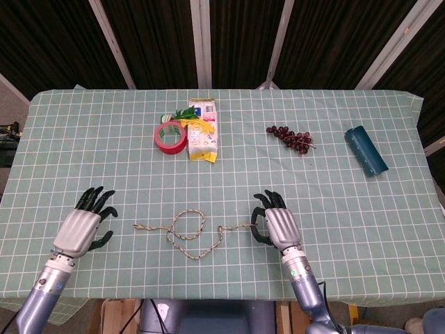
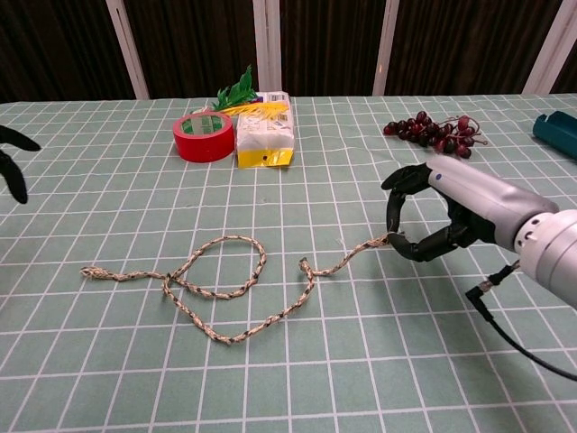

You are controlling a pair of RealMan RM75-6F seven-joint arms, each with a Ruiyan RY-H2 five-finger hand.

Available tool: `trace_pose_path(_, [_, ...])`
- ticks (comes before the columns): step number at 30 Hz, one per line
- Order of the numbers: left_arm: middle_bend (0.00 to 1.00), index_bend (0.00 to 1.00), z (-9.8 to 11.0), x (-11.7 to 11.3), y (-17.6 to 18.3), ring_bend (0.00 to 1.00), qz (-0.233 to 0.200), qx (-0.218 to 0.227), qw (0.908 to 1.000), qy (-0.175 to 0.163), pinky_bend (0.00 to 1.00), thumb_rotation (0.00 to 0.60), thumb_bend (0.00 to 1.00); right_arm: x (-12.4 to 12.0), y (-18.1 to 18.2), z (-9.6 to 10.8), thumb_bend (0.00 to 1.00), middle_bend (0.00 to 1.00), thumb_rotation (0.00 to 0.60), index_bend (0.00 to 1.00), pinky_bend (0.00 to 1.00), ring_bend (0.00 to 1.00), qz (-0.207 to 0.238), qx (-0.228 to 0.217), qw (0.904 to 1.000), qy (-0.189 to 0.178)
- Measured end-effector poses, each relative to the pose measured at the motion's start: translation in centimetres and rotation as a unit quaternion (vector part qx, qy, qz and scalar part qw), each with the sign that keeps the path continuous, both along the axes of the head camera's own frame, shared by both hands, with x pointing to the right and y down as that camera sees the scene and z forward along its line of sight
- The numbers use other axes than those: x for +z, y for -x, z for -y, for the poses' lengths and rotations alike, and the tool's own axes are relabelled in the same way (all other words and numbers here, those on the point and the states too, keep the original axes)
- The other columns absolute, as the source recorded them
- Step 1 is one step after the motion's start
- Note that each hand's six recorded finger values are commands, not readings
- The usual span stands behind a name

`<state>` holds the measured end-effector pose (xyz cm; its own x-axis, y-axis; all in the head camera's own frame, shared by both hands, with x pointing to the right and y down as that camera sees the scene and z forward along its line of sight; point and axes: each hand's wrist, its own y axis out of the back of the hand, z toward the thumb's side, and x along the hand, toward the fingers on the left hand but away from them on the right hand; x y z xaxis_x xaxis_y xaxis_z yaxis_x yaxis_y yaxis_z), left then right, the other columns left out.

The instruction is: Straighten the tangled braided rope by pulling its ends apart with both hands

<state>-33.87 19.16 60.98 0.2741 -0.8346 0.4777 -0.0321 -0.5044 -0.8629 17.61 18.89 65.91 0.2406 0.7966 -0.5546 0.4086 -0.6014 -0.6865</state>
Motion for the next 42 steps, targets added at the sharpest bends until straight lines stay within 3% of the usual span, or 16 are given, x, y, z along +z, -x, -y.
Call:
trace_pose_path(7, [0.12, 0.47, 1.2, 2.9, -3.1, 0.0, 0.007, -0.012, 0.9994, 0.031, 0.0, 0.6, 0.4, -0.4, -0.4, 0.4, 0.51, 0.19, 0.6, 0.65, 0.0, 0.0, -0.002, 0.004, 1.0, -0.003])
trace_pose_path(17, [0.12, 0.48, 0.2, 5.6, -6.4, 0.0, 0.006, -0.016, 0.997, 0.075, 0.0, 0.6, 0.41, -0.6, 0.0, 0.0, 0.51, 0.19, 0.6, 0.65, 0.0, 0.0, 0.0, 0.001, 1.0, -0.001])
trace_pose_path(27, [0.13, 0.52, -0.9, 7.0, -8.0, 0.0, 0.011, -0.014, 0.9958, 0.089, 0.0, 0.6, 0.44, -0.4, -0.2, -0.1, 0.51, 0.19, 0.6, 0.65, 0.0, 0.0, -0.002, 0.004, 1.0, 0.002])
trace_pose_path(42, [0.14, 0.53, -0.8, 7.6, -8.2, 0.0, 0.016, -0.016, 0.9959, 0.088, 0.0, 0.6, 0.45, -0.3, -0.5, 0.0, 0.51, 0.19, 0.6, 0.65, 0.0, 0.0, -0.004, 0.006, 1.0, 0.002])
